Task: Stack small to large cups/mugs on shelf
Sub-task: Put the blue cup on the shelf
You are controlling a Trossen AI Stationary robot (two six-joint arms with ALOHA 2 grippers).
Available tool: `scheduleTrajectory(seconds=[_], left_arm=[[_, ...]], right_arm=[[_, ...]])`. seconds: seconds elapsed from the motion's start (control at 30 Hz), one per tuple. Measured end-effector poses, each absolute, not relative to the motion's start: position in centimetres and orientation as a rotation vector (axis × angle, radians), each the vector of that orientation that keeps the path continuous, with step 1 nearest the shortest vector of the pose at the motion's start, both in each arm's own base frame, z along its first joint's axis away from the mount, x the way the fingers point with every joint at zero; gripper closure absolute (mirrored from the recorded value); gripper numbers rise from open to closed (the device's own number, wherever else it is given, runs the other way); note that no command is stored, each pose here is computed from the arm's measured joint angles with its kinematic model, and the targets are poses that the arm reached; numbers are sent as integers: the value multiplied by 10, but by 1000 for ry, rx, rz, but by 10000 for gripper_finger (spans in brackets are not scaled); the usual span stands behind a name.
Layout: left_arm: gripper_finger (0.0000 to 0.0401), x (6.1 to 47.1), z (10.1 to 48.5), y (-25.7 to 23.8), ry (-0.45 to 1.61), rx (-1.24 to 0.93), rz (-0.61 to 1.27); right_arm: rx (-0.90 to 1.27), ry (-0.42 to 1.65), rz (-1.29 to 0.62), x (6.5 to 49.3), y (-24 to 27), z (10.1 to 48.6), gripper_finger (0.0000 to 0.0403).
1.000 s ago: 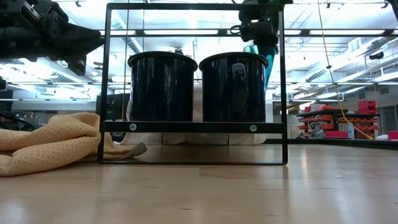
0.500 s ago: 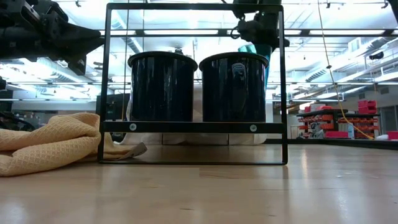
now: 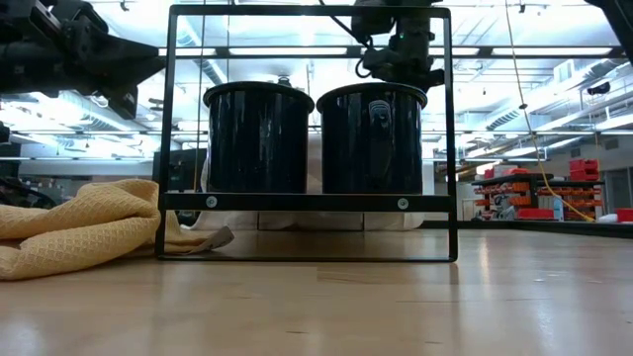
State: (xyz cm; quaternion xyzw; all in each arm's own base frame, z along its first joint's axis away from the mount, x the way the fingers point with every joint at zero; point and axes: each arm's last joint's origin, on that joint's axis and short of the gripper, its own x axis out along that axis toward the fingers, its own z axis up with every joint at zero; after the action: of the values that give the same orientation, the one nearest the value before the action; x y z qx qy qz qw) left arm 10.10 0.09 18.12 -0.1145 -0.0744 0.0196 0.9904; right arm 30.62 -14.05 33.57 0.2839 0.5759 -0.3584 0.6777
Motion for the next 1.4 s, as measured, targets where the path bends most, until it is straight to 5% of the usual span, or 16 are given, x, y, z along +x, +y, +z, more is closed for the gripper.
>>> scheduleTrajectory(seconds=[1.4], left_arm=[[301, 101, 181, 0, -148, -229, 24]], right_arm=[[870, 1120, -830, 322, -161, 333, 398]])
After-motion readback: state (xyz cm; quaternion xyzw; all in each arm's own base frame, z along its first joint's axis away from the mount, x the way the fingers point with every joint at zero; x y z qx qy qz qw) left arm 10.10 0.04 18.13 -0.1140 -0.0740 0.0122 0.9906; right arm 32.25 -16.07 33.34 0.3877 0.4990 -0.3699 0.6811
